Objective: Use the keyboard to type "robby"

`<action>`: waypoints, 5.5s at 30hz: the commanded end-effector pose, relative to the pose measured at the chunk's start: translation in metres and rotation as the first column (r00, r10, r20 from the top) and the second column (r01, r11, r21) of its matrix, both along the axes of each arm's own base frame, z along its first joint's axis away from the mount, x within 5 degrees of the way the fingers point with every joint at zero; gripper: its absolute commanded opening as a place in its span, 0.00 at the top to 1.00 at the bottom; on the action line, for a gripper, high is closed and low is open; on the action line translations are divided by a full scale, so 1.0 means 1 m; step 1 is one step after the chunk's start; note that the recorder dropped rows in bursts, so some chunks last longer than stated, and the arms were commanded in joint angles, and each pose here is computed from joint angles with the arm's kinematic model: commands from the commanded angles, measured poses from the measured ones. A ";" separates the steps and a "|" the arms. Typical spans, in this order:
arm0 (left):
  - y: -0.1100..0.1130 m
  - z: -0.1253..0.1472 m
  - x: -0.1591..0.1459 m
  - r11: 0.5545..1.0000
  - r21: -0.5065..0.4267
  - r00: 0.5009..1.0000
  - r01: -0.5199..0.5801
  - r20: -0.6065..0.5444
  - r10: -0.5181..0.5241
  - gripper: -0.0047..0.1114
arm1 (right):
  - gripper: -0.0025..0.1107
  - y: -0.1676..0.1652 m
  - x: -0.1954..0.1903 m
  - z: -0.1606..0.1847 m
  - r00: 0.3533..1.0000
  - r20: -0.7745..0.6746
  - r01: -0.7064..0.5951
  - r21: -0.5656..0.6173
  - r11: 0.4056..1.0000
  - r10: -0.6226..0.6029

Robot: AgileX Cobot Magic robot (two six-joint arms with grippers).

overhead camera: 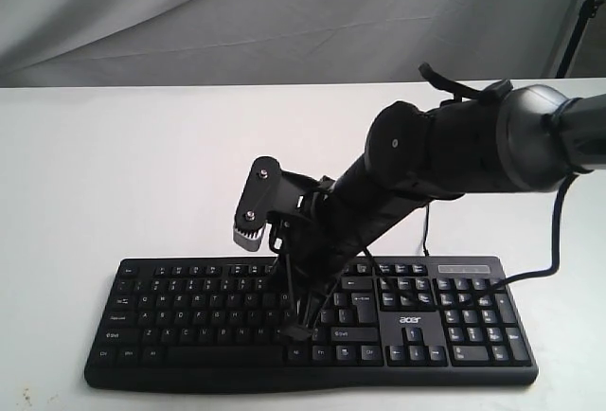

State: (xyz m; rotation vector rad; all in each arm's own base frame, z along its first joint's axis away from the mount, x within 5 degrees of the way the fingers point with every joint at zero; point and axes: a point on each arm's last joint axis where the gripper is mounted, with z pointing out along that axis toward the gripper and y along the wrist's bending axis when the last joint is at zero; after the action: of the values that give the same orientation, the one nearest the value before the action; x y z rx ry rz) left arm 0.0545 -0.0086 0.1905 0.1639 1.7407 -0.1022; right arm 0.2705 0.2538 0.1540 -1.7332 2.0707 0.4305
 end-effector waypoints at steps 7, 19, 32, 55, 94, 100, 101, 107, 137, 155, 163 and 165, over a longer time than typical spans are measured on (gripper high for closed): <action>0.000 -0.001 0.000 1.000 0.001 1.000 0.005 0.005 -0.005 0.96 | 0.98 -0.003 0.004 -0.008 1.000 -0.012 0.025 0.016 1.000 -0.025; 0.000 -0.001 0.000 1.000 0.001 1.000 0.005 0.005 -0.005 0.96 | 0.98 -0.004 0.004 -0.010 1.000 -0.014 0.022 0.013 1.000 -0.022; 0.000 -0.001 0.000 1.000 0.001 1.000 0.005 0.005 -0.005 0.96 | 0.98 -0.003 0.005 -0.018 0.999 -0.024 0.022 0.001 1.000 -0.022; 0.000 -0.001 0.000 1.000 0.001 1.000 0.005 0.005 -0.005 0.96 | 0.98 -0.002 0.006 -0.014 1.000 -0.004 0.018 0.021 1.000 -0.018; 0.000 -0.001 0.000 1.000 0.001 1.000 0.005 0.005 -0.005 0.96 | 0.98 0.049 -0.017 -0.011 0.986 -0.106 -0.117 0.111 0.987 0.129; 0.000 -0.001 0.000 1.000 0.001 1.000 0.005 0.005 -0.005 0.96 | 0.98 0.049 -0.017 -0.016 0.984 -0.117 -0.119 0.111 0.987 0.132; 0.000 -0.001 0.000 1.000 0.001 1.000 0.005 0.005 -0.005 0.96 | 0.98 0.049 -0.017 -0.016 0.984 -0.115 -0.122 0.112 0.986 0.135; 0.000 -0.001 0.000 1.000 0.001 1.000 0.005 0.005 -0.005 0.96 | 0.98 0.052 -0.020 -0.016 0.983 -0.108 -0.136 0.112 0.984 0.148; 0.000 -0.001 0.000 1.000 0.001 1.000 0.005 0.005 -0.005 0.96 | 0.98 0.052 -0.019 -0.024 0.982 -0.124 -0.131 0.103 0.986 0.143; 0.000 -0.001 0.000 1.000 0.001 1.000 0.005 0.005 -0.005 0.96 | 0.98 0.053 -0.019 -0.029 0.981 -0.136 -0.125 0.099 0.987 0.138; 0.000 -0.001 0.000 1.000 0.001 1.000 0.005 0.005 -0.005 0.96 | 0.98 0.053 -0.019 -0.037 0.979 -0.155 -0.119 0.091 0.989 0.132; 0.000 -0.001 0.000 1.000 0.001 1.000 0.005 0.005 -0.005 0.96 | 0.98 0.053 -0.019 -0.032 0.979 -0.149 -0.127 0.095 0.987 0.140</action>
State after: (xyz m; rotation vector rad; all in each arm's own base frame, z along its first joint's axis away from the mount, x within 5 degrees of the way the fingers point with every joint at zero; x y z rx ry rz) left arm 0.0545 -0.0086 0.1905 0.1639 1.7407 -0.1022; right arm 0.2521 0.3065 0.1205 -1.8219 2.0339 0.7046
